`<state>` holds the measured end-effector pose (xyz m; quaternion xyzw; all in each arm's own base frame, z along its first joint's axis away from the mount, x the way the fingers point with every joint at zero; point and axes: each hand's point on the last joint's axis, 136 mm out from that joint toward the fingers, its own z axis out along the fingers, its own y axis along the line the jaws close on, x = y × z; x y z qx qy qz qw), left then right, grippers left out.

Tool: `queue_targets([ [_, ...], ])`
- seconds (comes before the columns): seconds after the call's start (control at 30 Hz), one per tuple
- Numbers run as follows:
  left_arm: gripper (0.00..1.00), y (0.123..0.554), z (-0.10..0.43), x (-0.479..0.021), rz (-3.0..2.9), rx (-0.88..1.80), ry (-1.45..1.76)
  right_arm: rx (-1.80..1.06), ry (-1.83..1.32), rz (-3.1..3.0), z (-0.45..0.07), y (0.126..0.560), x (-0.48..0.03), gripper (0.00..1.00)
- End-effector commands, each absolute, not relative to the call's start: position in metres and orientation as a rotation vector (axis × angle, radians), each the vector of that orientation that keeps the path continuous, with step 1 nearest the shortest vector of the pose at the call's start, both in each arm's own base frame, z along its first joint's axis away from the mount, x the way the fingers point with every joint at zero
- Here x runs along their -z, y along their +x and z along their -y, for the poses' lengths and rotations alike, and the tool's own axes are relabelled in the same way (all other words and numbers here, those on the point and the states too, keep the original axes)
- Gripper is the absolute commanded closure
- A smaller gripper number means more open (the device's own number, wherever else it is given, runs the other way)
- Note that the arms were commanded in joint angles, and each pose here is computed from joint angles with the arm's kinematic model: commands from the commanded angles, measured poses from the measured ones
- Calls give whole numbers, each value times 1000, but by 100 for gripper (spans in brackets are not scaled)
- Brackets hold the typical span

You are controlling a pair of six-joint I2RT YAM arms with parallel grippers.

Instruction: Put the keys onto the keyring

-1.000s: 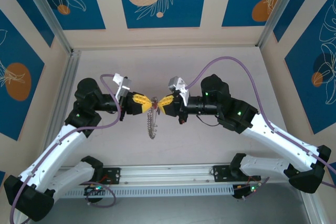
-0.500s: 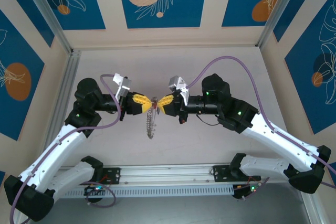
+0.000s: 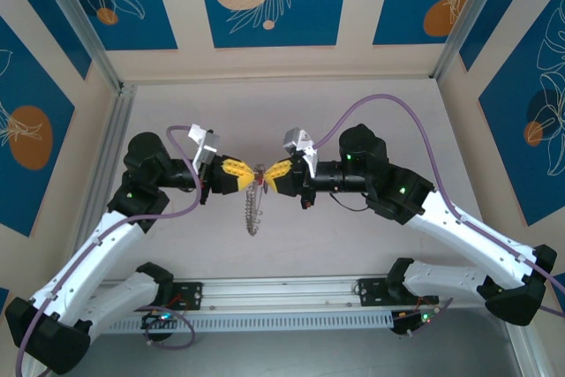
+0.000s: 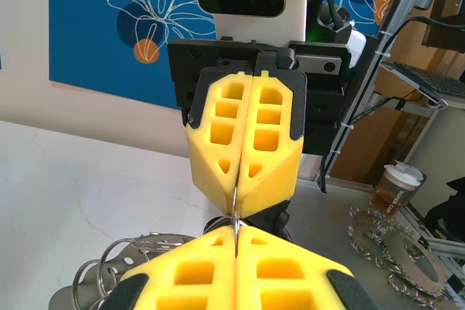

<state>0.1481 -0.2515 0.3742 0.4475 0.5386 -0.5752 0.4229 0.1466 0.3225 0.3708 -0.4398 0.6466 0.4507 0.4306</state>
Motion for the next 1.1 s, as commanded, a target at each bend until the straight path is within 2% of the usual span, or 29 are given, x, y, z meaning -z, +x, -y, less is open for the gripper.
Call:
queue_targets([
  [0.0, 100, 138, 249, -394, -1265, 1417, 1160, -1149, -1091, -1584, -318, 140, -380, 100],
  [1.07, 100, 138, 250, -398, -1248, 1442, 1155, -1192, -1092, -1585, -321, 138, -379, 100],
])
